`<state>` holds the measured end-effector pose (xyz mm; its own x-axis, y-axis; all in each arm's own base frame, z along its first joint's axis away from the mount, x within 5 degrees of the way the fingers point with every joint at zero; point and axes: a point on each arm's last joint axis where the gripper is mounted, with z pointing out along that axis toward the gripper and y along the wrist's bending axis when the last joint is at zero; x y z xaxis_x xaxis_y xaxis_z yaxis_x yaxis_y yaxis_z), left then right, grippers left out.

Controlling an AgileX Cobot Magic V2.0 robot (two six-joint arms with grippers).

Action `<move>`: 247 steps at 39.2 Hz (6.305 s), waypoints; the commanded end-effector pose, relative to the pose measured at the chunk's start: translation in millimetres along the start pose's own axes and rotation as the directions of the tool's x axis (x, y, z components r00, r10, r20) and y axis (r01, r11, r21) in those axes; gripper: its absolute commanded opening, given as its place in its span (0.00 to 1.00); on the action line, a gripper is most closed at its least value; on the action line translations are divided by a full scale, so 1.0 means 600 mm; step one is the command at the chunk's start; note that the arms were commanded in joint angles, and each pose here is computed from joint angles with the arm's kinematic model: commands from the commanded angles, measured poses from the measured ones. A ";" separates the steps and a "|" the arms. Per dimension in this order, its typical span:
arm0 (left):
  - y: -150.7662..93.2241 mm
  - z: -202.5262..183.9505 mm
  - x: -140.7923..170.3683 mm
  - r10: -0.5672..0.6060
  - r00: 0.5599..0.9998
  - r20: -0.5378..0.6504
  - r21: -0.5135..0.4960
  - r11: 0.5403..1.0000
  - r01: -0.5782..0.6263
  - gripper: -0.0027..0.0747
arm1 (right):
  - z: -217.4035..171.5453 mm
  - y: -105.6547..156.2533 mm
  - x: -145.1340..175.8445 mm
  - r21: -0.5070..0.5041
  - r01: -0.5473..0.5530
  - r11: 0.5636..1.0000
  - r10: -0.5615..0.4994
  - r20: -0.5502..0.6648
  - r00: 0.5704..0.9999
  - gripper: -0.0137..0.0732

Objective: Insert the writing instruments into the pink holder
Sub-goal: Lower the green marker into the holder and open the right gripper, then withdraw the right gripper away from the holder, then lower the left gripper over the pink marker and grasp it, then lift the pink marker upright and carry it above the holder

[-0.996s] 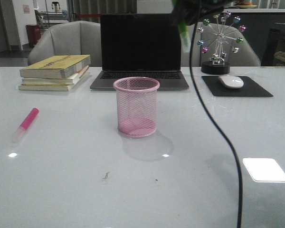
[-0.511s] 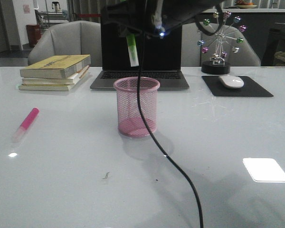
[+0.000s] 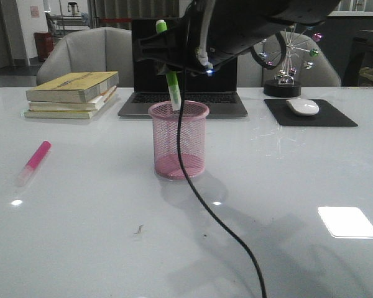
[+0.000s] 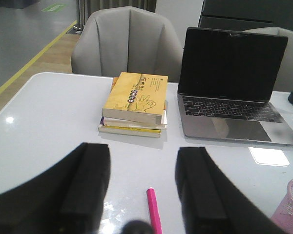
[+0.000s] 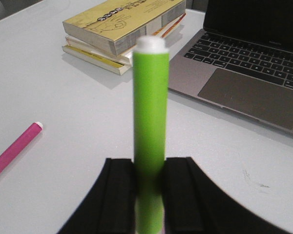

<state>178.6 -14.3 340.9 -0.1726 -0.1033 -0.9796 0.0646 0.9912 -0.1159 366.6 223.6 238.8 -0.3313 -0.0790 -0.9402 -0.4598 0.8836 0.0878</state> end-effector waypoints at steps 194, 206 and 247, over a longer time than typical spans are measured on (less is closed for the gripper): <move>-0.065 0.484 0.159 0.114 0.565 -0.817 0.093 0.993 -0.066 0.53 | -0.520 -0.152 0.033 0.450 -0.067 0.891 0.167 -0.187 0.968 0.56; -0.061 0.491 0.192 0.111 0.511 -0.853 0.090 0.994 -0.066 0.53 | -0.520 -0.152 0.033 0.450 -0.067 0.891 0.167 -0.187 0.968 0.56; -0.179 0.442 0.038 0.265 0.824 -0.501 0.273 0.952 -0.140 0.15 | -0.520 -0.152 0.034 0.449 -0.067 0.891 0.170 -0.193 0.966 0.56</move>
<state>437.6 -133.1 207.7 -0.8003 0.2719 -0.5345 0.3323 0.9430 -0.0179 142.2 -2.2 299.7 -0.6345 -0.0073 -0.7729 -0.0177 0.9998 0.0051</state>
